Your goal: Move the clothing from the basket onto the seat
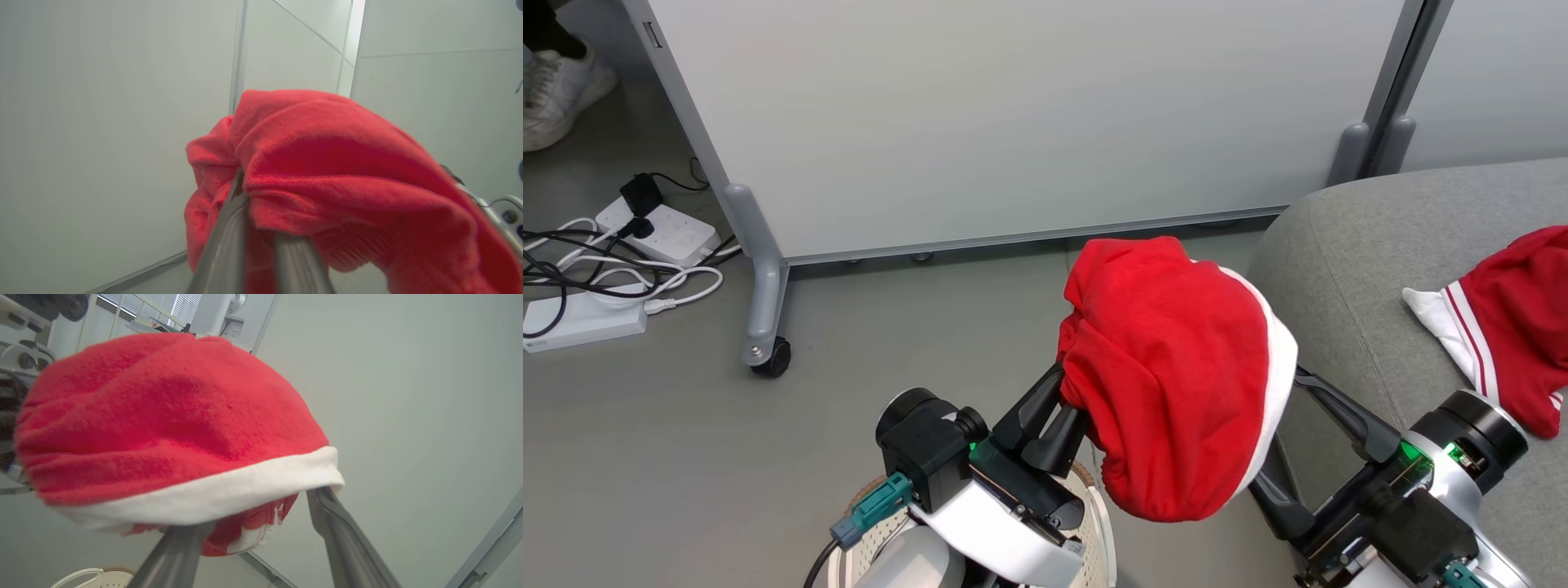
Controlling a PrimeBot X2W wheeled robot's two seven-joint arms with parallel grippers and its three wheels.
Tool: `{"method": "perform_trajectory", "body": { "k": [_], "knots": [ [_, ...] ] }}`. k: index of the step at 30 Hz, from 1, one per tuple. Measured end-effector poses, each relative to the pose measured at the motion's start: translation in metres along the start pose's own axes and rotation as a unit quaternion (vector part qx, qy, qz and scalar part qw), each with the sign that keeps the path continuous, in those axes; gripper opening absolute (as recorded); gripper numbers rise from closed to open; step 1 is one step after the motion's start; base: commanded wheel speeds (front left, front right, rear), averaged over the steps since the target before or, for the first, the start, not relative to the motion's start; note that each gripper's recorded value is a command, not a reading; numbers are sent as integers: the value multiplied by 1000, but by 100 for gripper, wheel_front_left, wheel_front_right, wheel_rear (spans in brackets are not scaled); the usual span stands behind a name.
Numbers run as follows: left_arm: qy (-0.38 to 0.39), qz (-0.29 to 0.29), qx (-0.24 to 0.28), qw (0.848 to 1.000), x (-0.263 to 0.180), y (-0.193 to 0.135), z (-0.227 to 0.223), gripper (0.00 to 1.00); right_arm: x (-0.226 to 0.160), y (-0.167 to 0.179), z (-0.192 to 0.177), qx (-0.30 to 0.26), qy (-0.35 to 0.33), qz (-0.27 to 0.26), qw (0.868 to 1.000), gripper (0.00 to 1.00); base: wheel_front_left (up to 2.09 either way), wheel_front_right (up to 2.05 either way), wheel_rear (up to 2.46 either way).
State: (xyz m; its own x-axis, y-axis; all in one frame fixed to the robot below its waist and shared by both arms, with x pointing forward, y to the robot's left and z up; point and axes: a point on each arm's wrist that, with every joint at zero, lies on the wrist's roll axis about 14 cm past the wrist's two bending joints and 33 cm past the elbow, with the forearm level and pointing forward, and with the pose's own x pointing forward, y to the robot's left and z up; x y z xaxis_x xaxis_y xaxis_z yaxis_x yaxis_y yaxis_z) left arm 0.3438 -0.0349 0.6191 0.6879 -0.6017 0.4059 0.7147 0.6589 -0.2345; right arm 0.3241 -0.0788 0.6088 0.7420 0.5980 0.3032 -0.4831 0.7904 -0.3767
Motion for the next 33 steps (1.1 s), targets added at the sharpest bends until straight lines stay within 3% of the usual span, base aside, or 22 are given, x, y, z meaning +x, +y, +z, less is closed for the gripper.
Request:
{"method": "perform_trajectory", "body": {
  "k": [14, 24, 26, 27, 33],
  "knots": [
    [15, -26, -11, 999, -4, -20, -9, 0, 14, 19, -11, 22, 8, 26, 999, 100, 0, 0, 0],
    [26, -39, -16, 999, -5, -30, -15, 0, 16, 20, -16, 46, 13, 15, 999, 100, 0, 0, 0],
    [28, -40, -16, 999, -5, -30, -16, 0, 17, 19, -16, 57, 13, 8, 998, 39, 0, 0, 0],
    [29, -40, -16, 999, -5, -30, -17, 0, 17, 18, -16, 64, 12, 3, 998, 0, 0, 0, 0],
    [36, -40, -14, 998, -6, -29, -21, 0, 17, 11, -14, 70, 8, -11, 997, 0, 0, 0, 0]
  ]
}}
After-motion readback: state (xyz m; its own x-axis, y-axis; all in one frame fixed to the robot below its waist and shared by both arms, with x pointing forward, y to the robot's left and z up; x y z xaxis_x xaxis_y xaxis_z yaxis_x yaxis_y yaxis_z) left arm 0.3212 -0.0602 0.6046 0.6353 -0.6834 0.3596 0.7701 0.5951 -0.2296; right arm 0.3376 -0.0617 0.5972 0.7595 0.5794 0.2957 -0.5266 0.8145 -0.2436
